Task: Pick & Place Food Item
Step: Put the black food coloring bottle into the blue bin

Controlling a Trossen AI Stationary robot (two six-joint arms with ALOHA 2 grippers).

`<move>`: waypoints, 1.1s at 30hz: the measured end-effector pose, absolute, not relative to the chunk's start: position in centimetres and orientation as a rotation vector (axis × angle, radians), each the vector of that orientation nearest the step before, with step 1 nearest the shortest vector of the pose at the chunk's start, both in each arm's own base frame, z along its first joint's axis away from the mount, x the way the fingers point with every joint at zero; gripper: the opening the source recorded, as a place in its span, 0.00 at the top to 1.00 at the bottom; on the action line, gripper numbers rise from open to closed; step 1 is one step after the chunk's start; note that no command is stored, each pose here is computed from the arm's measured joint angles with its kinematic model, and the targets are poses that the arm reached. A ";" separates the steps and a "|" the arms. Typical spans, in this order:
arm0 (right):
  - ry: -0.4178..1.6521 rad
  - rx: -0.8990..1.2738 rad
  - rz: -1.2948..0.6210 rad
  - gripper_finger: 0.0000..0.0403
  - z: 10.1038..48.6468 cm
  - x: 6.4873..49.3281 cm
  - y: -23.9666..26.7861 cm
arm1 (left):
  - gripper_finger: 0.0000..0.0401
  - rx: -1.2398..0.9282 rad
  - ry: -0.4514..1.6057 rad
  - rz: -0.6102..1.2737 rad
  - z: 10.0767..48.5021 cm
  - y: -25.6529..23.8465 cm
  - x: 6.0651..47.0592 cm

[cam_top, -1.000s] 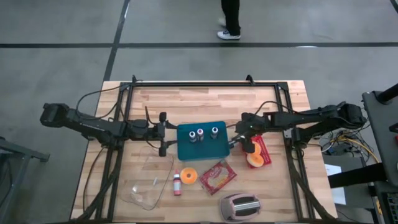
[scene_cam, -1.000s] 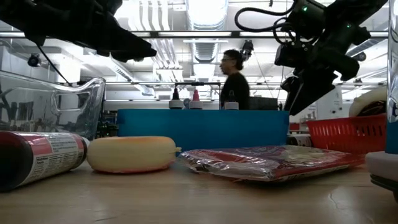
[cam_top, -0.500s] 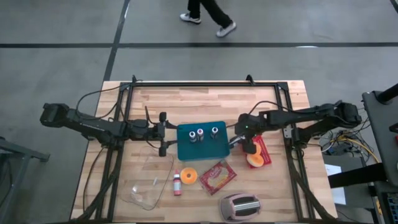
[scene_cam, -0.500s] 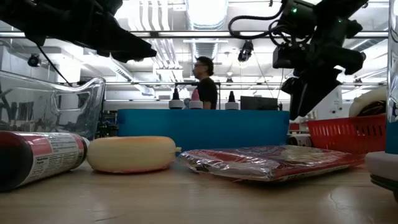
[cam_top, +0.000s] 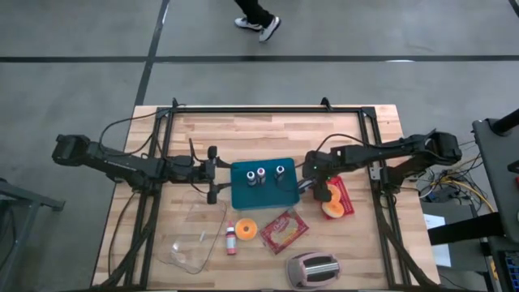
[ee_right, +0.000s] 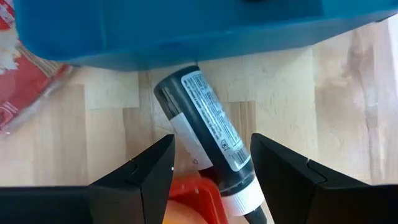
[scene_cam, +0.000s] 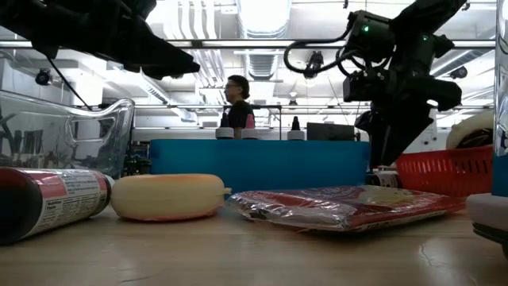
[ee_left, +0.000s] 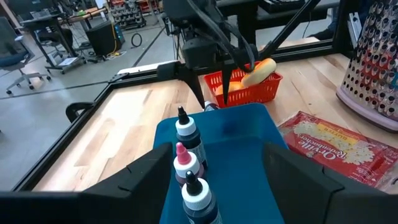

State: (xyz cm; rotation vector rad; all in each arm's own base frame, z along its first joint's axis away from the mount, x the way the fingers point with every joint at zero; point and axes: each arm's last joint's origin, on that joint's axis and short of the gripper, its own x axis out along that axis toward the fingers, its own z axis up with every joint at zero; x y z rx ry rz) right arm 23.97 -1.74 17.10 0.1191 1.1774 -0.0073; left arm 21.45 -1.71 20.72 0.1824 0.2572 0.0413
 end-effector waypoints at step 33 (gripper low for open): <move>1.260 0.098 0.158 0.49 15.6 24.0 -1.4 | 0.37 0.186 0.257 0.042 20.7 -1.7 21.5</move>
